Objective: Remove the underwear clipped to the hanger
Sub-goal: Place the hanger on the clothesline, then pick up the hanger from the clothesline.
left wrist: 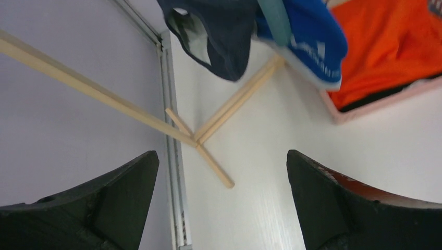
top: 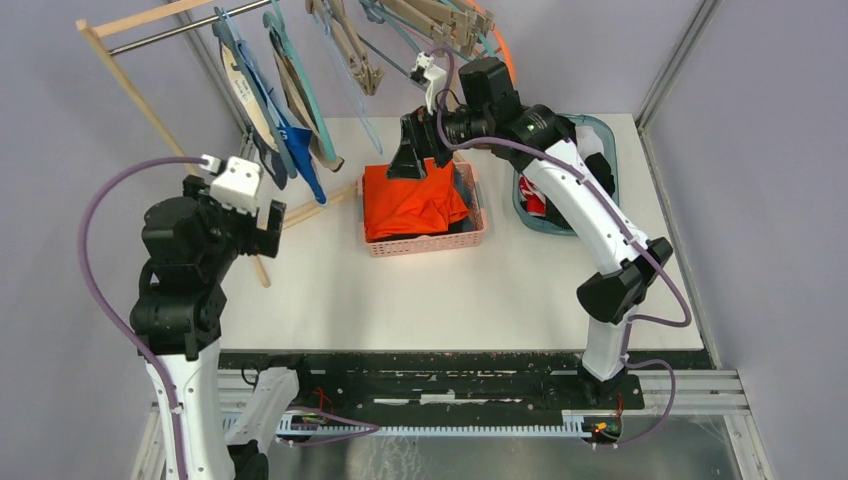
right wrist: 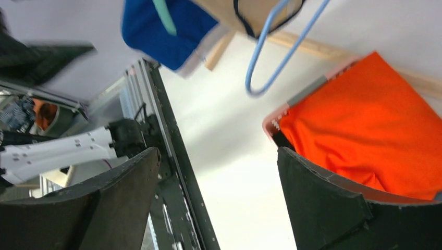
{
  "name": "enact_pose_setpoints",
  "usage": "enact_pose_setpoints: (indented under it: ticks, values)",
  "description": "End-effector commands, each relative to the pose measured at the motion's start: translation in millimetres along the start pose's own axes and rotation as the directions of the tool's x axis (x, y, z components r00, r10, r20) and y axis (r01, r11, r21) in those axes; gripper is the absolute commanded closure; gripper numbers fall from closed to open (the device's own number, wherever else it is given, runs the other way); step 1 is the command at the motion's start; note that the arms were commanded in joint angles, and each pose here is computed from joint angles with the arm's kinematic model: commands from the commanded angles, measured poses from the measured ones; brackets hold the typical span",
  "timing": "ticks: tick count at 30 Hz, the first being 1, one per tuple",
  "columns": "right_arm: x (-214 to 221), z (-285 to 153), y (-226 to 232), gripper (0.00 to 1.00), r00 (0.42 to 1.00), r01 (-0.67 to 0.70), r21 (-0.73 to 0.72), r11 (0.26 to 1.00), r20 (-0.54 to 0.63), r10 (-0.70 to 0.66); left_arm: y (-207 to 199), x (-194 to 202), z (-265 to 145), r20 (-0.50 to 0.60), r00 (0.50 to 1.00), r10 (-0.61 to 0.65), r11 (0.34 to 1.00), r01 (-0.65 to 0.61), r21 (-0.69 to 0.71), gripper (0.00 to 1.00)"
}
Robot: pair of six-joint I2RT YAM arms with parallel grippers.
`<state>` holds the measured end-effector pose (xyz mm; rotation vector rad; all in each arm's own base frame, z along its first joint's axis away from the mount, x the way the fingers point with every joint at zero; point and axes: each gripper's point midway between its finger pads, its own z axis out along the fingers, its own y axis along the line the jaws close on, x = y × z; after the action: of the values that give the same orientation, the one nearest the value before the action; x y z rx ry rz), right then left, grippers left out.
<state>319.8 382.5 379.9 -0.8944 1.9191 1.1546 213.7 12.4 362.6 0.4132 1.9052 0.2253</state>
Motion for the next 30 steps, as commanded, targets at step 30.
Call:
enact_pose_setpoints:
  ticks: [30]
  values:
    - [68.5, -53.4, -2.7, 0.07, 0.986, 0.146, 0.060, 0.987, -0.092, -0.140, 99.2, -150.1, 38.9, 0.440, 0.870, -0.224, 0.900, 0.358, -0.250, 0.30]
